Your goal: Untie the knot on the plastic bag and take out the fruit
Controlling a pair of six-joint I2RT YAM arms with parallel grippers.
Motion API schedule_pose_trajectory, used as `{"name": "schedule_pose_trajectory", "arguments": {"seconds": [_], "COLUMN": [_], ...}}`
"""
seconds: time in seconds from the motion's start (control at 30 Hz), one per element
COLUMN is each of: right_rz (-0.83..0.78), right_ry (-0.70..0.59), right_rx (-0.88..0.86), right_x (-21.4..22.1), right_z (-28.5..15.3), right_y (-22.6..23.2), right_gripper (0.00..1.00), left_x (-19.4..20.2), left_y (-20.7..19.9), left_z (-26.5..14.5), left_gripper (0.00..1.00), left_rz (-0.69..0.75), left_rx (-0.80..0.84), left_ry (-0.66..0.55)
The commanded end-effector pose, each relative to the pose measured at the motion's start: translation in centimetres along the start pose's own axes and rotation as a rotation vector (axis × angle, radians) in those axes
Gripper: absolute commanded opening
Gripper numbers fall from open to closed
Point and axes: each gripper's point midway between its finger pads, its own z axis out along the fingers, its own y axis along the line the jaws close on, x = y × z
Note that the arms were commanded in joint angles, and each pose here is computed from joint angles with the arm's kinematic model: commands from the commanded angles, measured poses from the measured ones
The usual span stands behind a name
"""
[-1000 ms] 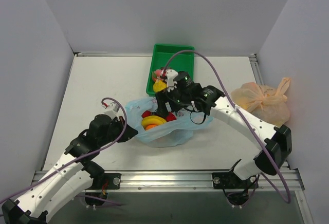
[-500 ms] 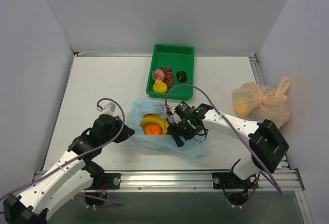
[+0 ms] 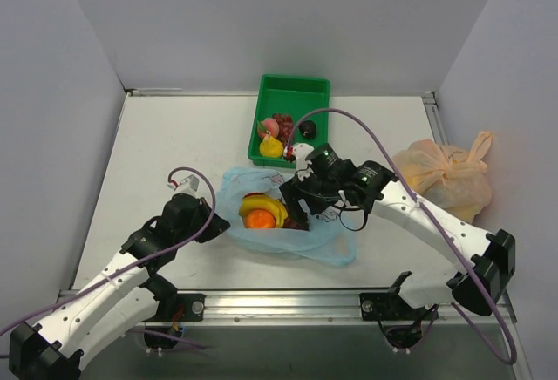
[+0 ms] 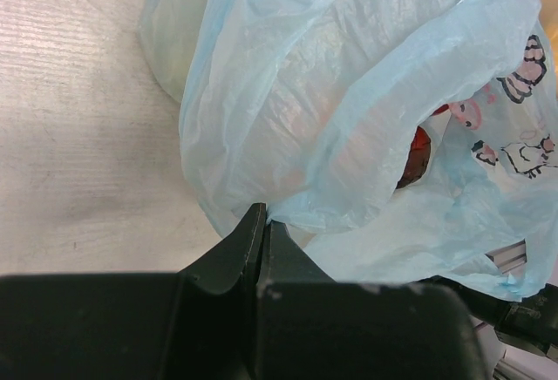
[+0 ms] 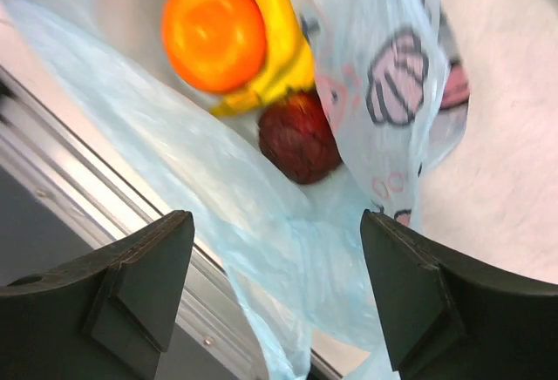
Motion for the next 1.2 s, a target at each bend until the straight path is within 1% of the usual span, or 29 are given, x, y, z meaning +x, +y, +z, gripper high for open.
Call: {"name": "schedule_pose_trajectory", "arguments": {"seconds": [0.0, 0.07, 0.1, 0.17, 0.2, 0.27, 0.3, 0.37, 0.4, 0.5, 0.6, 0.63, 0.7, 0.77, 0.83, 0.87, 0.9, 0.97, 1.0, 1.07, 1.1, 1.17], "right_rz": [0.009, 0.013, 0.011, -0.011, -0.031, -0.075, -0.11, -0.169, -0.216, -0.283, -0.337, -0.341, -0.355, -0.362, -0.364, -0.363, -0.354, -0.343, -0.324, -0.272, -0.241, -0.209], "right_ry": [-0.062, -0.075, -0.064, -0.021, 0.016, 0.062, 0.105, 0.15, 0.184, 0.246, 0.322, 0.355, 0.373, 0.352, 0.299, 0.277, 0.241, 0.187, 0.153, 0.117, 0.097, 0.106], "right_rx": [-0.052, -0.082, -0.091, -0.11, -0.118, -0.148, -0.182, -0.228, -0.275, -0.348, -0.403, -0.412, -0.416, -0.403, -0.394, -0.374, -0.362, -0.325, -0.266, -0.193, -0.117, -0.048], "right_x": [-2.5, -3.4, -3.4, -3.0, -2.3, -1.0, 0.0, 1.4, 2.3, 4.2, 5.8, 6.4, 6.5, 5.9, 4.7, 4.1, 3.2, 1.8, 0.9, -0.2, -0.7, -0.5], "right_z": [-1.6, -0.8, -0.3, 1.7, 3.0, 4.5, 5.6, 6.5, 7.0, 7.8, 8.5, 8.4, 8.2, 7.9, 6.8, 6.5, 5.6, 4.7, 4.3, 4.0, 4.2, 4.7], "right_y": [2.1, 2.8, 3.0, 3.9, 4.2, 5.5, 6.2, 7.7, 8.7, 10.9, 12.0, 12.0, 12.0, 11.9, 12.0, 11.7, 11.7, 11.3, 10.5, 9.0, 7.6, 5.8], "right_gripper": [0.75, 0.68, 0.6, 0.52, 0.45, 0.38, 0.32, 0.26, 0.21, 0.13, 0.11, 0.1, 0.1, 0.1, 0.13, 0.17, 0.26, 0.36, 0.43, 0.55, 0.55, 0.56], "left_x": [-1.1, -1.1, -1.1, -1.1, -1.1, -1.1, -1.0, -0.9, -0.7, -0.5, -0.3, -0.3, -0.3, -0.2, -0.2, -0.3, -0.3, -0.2, -0.2, -0.3, -0.3, -0.3], "left_y": [-1.6, -1.7, -1.6, -1.7, -1.8, -1.8, -1.7, -1.6, -1.3, -1.0, -0.4, -0.3, -0.3, -0.2, -0.2, -0.2, -0.3, -0.3, -0.3, -0.4, -0.4, -0.5], "left_z": [-0.1, -0.2, -0.2, -0.3, -0.3, -0.4, -0.3, -0.2, -0.1, 0.2, 0.5, 0.5, 0.5, 0.5, 0.5, 0.5, 0.5, 0.5, 0.6, 0.5, 0.5, 0.5], "left_gripper": [0.0, 0.0, 0.0, 0.0, 0.0, 0.0, 0.0, 0.0, 0.0, 0.0, 0.0, 0.0, 0.0, 0.0, 0.0, 0.0, 0.0, 0.0, 0.0, 0.0, 0.0, 0.0], "left_rz": [0.012, 0.013, 0.012, 0.012, 0.01, 0.001, -0.003, -0.022, -0.029, -0.054, -0.078, -0.083, -0.089, -0.089, -0.089, -0.09, -0.09, -0.09, -0.087, -0.087, -0.087, -0.086], "left_rx": [0.063, 0.066, 0.066, 0.07, 0.072, 0.077, 0.073, 0.068, 0.059, 0.044, 0.025, 0.023, 0.023, 0.023, 0.021, 0.024, 0.026, 0.027, 0.025, 0.031, 0.031, 0.035], "left_ry": [-0.035, -0.036, -0.034, -0.033, -0.033, -0.034, -0.031, -0.033, -0.029, -0.027, -0.027, -0.027, -0.03, -0.03, -0.03, -0.032, -0.031, -0.03, -0.029, -0.032, -0.032, -0.031]}}
